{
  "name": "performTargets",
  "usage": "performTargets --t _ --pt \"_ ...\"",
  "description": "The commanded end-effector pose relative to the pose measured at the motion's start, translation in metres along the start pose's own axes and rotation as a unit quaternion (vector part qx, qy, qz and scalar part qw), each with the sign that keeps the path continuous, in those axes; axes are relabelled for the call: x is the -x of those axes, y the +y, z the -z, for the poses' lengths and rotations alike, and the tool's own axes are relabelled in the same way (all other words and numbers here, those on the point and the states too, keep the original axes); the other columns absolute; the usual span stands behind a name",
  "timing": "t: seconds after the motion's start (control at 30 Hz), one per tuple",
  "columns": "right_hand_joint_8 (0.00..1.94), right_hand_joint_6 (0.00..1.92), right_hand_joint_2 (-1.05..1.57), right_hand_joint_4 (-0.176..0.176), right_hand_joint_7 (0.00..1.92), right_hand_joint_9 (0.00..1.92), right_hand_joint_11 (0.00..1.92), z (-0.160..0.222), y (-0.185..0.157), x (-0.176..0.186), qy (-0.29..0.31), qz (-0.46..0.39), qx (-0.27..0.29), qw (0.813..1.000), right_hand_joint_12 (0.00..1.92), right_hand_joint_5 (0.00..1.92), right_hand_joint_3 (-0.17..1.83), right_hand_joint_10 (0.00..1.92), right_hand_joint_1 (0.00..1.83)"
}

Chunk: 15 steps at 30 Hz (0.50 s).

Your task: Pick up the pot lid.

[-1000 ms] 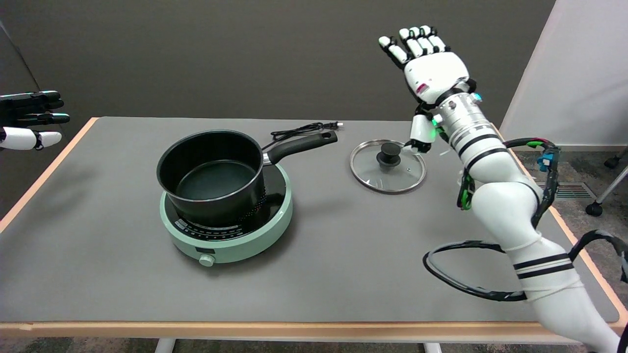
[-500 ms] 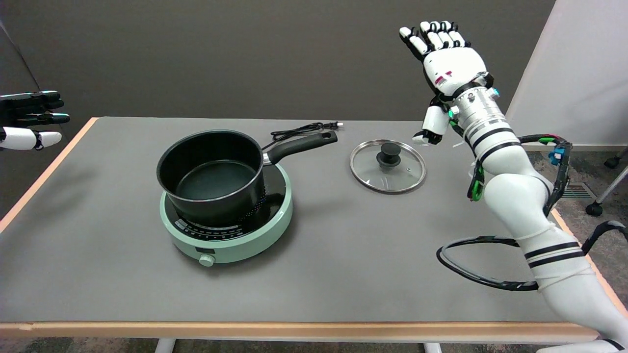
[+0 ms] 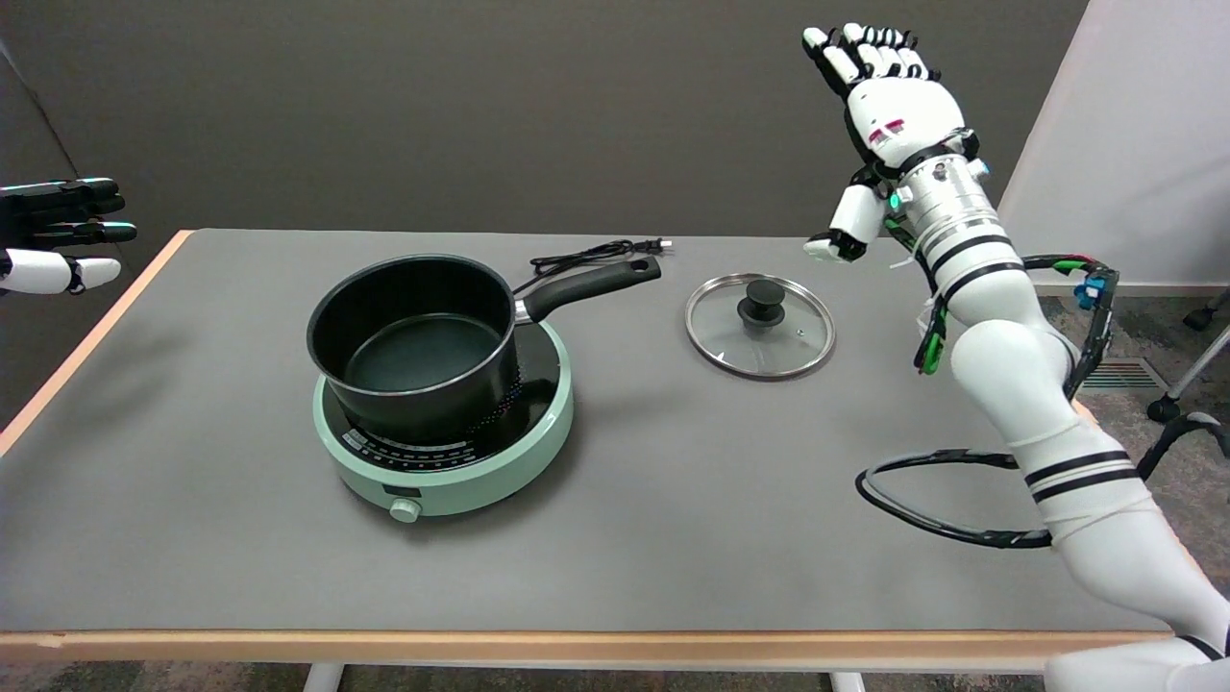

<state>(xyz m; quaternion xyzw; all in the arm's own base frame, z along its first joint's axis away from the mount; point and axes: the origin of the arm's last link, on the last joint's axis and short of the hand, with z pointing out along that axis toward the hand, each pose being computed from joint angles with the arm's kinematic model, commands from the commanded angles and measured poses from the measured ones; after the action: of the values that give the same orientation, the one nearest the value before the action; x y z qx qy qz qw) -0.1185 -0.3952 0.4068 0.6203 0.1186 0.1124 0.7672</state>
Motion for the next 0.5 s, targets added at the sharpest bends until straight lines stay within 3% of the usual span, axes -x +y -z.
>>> performTargets --t 0.03,0.27,0.3,0.33,0.5 --pt "0.0 0.0 -0.91 0.176 0.0 0.0 0.0 -0.022 0.016 0.013 -0.031 -0.145 0.014 0.989 0.0 0.0 1.59 0.0 1.14" --pt "0.0 0.0 -0.92 0.176 0.0 0.0 0.0 -0.032 0.009 0.006 -0.069 -0.104 -0.033 0.992 0.0 0.0 1.58 0.0 1.17" --pt "0.24 0.52 -0.13 0.176 0.38 0.35 0.27 -0.032 0.01 0.004 -0.069 -0.103 -0.037 0.992 0.54 0.31 1.07 0.34 1.08" --pt "0.6 1.31 1.08 0.176 0.95 0.88 0.67 -0.033 0.008 0.003 -0.073 -0.102 -0.042 0.991 1.38 0.78 0.28 0.86 0.93" --pt "0.6 1.31 1.08 0.176 0.95 0.88 0.67 -0.037 0.007 0.0 -0.087 -0.131 -0.053 0.986 1.38 0.78 0.28 0.86 0.93"
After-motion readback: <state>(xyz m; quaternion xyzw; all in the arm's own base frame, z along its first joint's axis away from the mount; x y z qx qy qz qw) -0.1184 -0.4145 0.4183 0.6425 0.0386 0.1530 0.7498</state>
